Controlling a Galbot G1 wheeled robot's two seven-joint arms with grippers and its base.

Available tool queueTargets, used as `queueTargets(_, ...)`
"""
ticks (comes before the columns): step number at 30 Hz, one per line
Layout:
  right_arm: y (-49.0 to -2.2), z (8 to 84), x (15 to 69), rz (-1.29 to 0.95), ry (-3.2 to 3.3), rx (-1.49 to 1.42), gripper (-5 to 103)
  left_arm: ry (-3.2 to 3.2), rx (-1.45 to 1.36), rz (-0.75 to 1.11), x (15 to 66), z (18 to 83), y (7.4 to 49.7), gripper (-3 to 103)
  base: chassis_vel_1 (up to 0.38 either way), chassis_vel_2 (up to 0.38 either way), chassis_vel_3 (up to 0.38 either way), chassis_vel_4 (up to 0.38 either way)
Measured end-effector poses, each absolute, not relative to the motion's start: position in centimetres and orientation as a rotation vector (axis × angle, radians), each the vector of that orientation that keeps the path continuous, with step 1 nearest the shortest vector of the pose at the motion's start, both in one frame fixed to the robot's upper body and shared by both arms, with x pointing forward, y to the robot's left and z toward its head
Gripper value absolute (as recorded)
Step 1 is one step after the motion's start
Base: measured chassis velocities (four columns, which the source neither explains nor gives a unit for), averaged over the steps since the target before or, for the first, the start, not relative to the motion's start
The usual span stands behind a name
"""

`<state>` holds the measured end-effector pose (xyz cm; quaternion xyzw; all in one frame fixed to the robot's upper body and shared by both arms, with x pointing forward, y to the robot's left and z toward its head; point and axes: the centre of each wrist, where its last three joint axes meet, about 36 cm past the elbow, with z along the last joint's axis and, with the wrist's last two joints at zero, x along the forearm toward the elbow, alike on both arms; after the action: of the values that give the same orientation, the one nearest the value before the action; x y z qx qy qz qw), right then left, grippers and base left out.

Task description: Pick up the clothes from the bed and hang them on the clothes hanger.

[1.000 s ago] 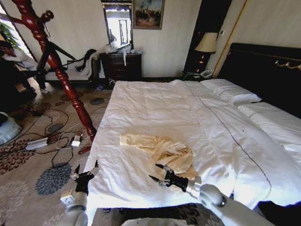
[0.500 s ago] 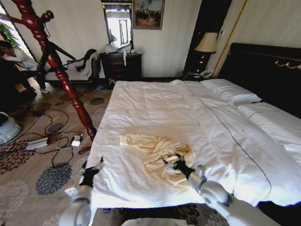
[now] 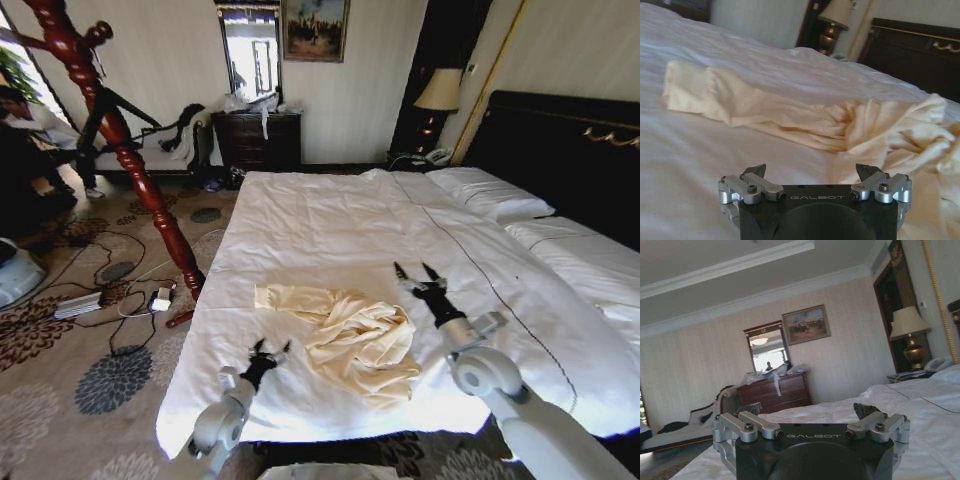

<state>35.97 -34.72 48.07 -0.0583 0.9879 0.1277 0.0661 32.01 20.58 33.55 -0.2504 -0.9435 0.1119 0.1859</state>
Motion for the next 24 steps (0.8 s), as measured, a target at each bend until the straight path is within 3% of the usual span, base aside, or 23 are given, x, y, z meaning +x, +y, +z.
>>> queueTargets(6,-35.2,47.4,35.7,0.391,2.990,-0.114,100,-2.634,-0.794,0.297,33.4,33.7,20.8,100,0.000,0.000,0.000,0.000)
queueTargets(16,-35.9,46.5,35.4,0.371,3.008,-0.048,100,-2.561,-0.868,0.325,38.6,31.5,17.4,98,0.000,0.000,0.000,0.000)
queueTargets(19,-36.2,46.6,35.3,0.359,3.008,-0.035,100,-2.538,-0.880,0.335,38.9,31.0,16.6,82,0.000,0.000,0.000,0.000)
queueTargets(21,-36.4,46.5,35.3,0.355,3.010,-0.030,100,-2.533,-0.886,0.339,38.9,30.9,16.4,82,0.000,0.000,0.000,0.000)
queueTargets(24,-36.7,46.3,35.3,0.346,3.017,-0.008,100,-2.512,-0.907,0.366,38.9,30.6,15.6,66,0.000,0.000,0.000,0.000)
